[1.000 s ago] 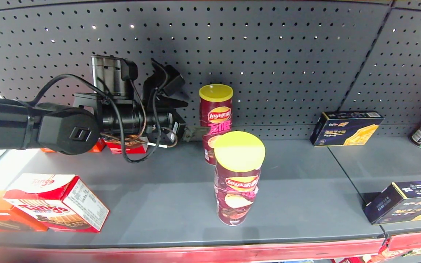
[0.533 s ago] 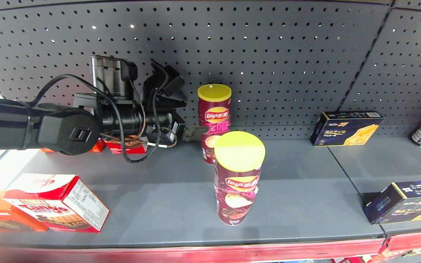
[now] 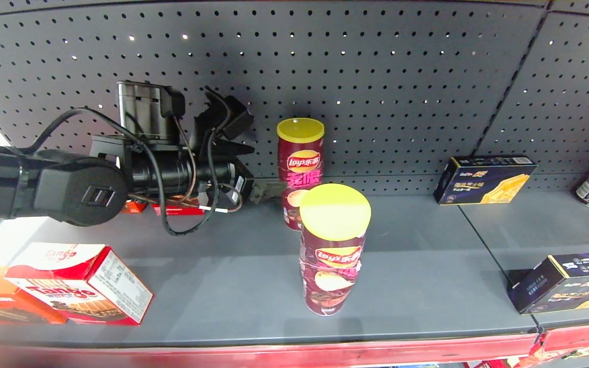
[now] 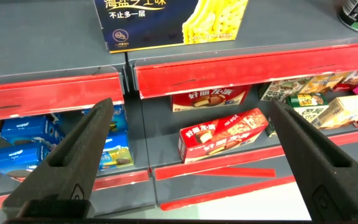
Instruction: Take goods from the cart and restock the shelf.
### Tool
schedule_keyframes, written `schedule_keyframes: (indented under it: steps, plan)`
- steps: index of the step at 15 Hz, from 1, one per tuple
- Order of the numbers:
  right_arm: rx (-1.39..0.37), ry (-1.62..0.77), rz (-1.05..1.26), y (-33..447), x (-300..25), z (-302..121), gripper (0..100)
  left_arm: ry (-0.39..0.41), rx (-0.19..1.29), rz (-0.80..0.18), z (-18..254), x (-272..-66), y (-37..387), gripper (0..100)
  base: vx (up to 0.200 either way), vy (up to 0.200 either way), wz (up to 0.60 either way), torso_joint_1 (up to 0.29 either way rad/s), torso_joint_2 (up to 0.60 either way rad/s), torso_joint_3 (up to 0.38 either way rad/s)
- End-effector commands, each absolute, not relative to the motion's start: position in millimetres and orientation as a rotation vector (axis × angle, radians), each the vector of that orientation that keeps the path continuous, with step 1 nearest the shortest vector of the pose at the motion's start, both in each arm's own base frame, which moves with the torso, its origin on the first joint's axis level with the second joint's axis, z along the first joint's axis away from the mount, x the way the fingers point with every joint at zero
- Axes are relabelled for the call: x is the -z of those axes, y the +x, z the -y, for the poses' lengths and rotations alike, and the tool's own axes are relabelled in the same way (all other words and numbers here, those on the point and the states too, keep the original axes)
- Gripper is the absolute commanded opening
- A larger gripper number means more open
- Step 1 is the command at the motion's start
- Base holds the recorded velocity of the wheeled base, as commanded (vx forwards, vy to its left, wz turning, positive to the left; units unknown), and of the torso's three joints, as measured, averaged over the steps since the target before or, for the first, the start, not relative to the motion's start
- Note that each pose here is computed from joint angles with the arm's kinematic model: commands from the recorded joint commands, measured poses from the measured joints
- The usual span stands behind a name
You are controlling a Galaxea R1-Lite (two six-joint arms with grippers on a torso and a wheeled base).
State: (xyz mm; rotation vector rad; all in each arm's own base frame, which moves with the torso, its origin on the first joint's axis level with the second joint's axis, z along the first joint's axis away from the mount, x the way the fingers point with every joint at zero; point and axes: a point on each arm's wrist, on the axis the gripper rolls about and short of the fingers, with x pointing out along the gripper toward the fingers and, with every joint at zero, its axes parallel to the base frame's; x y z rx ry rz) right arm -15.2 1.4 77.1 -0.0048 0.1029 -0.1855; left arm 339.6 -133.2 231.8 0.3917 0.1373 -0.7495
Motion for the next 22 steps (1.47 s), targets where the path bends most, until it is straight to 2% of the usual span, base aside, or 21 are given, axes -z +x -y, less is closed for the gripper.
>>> schedule_keyframes:
  steps: [1, 7, 10, 16, 22]
  plan:
    - [0.185, -0.005, -0.105, -15.1, -77.1, -1.4, 100, 0.409, 0.721, -0.141, 127.2, -232.8, 329.4, 100, 0.000, 0.000, 0.00, 0.000, 0.00, 0.000]
    - [0.185, -0.005, -0.105, -15.1, -77.1, -1.4, 100, 0.438, 0.702, -0.140, 129.7, -223.8, 327.3, 100, 0.000, 0.000, 0.00, 0.000, 0.00, 0.000]
    - [0.185, -0.005, -0.104, -15.1, -77.2, -1.4, 100, 0.483, 0.638, -0.154, 127.8, -220.1, 328.0, 100, 0.000, 0.000, 0.00, 0.000, 0.00, 0.000]
    - [0.185, -0.005, -0.104, -15.1, -77.2, -1.4, 100, 0.495, 0.579, -0.173, 126.0, -212.5, 331.4, 100, 0.000, 0.000, 0.00, 0.000, 0.00, 0.000]
    - [0.185, -0.005, -0.104, -15.1, -77.2, -1.4, 100, 0.498, 0.553, -0.177, 132.9, -188.6, 353.5, 100, 0.000, 0.000, 0.00, 0.000, 0.00, 0.000]
